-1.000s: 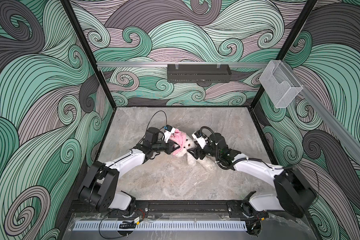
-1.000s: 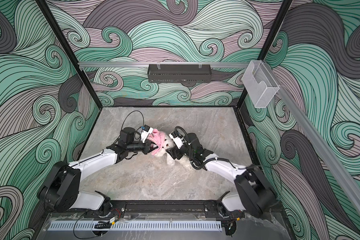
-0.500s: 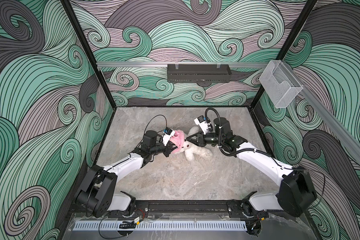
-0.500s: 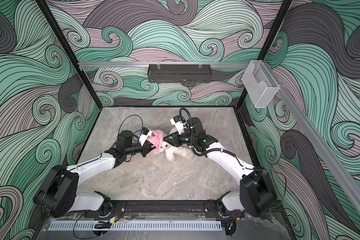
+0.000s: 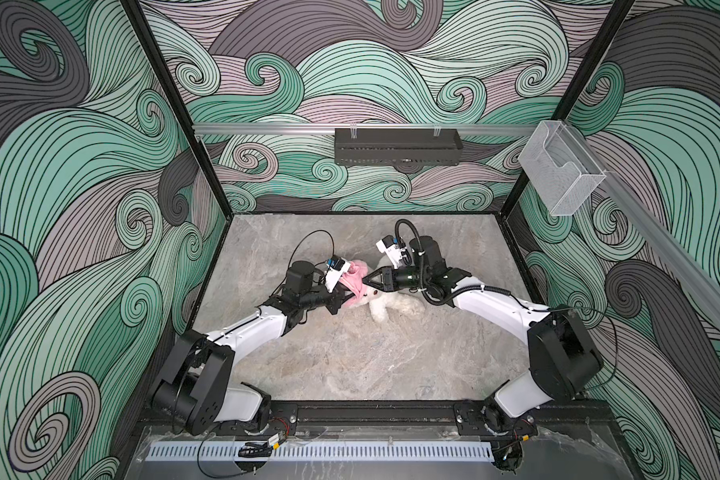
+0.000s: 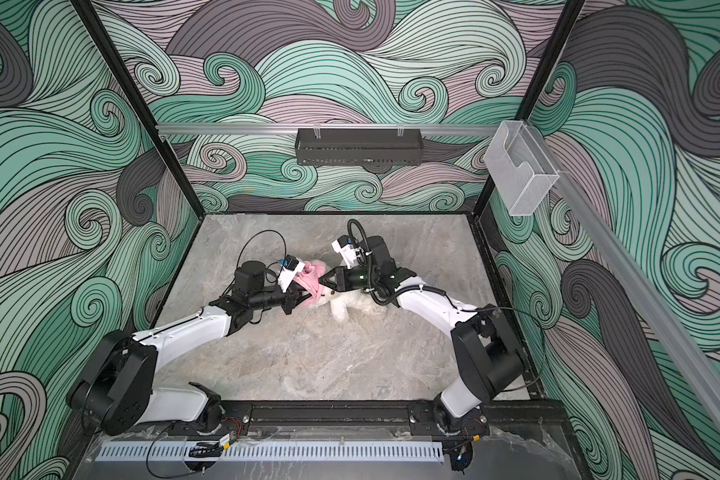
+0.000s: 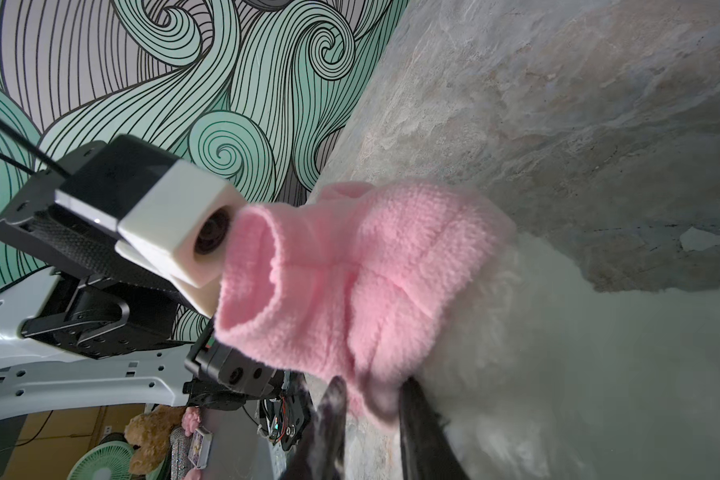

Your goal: Dress the teddy bear

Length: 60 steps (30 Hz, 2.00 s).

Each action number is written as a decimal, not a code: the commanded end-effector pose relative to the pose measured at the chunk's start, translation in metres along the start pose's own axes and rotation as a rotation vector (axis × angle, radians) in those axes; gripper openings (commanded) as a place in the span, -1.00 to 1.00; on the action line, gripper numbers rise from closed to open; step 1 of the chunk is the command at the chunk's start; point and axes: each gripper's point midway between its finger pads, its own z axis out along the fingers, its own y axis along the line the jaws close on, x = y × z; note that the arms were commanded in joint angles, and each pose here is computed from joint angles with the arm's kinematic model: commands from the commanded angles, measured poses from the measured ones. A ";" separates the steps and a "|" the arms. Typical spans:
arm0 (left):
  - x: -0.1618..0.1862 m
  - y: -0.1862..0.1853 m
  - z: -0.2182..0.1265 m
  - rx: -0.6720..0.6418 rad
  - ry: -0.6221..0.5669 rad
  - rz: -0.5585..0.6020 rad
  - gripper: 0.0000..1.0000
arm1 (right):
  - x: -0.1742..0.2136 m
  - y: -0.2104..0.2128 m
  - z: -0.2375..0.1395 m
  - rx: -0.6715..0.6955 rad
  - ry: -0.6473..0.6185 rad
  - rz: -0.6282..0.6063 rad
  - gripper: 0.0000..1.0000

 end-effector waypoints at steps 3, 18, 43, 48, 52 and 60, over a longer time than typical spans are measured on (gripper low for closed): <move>-0.020 -0.010 -0.001 0.038 -0.045 0.045 -1.00 | -0.010 0.005 0.007 -0.014 -0.023 0.001 -0.67; -0.008 0.008 -0.012 -0.093 -0.057 -0.185 -0.91 | 0.000 -0.031 -0.031 0.166 -0.123 0.057 -1.00; 0.026 -0.002 0.013 0.058 0.066 -0.371 -0.62 | 0.017 -0.112 -0.017 0.352 -0.065 0.123 -1.00; 0.027 0.001 0.016 0.057 0.070 -0.390 -0.48 | 0.025 -0.122 -0.011 0.356 -0.046 0.138 -1.00; 0.030 0.006 0.015 0.046 0.066 -0.414 -0.40 | 0.027 -0.129 -0.011 0.366 -0.045 0.147 -1.00; 0.038 0.015 0.021 0.018 0.109 -0.407 -0.33 | 0.021 -0.123 -0.005 0.313 -0.062 0.161 -1.00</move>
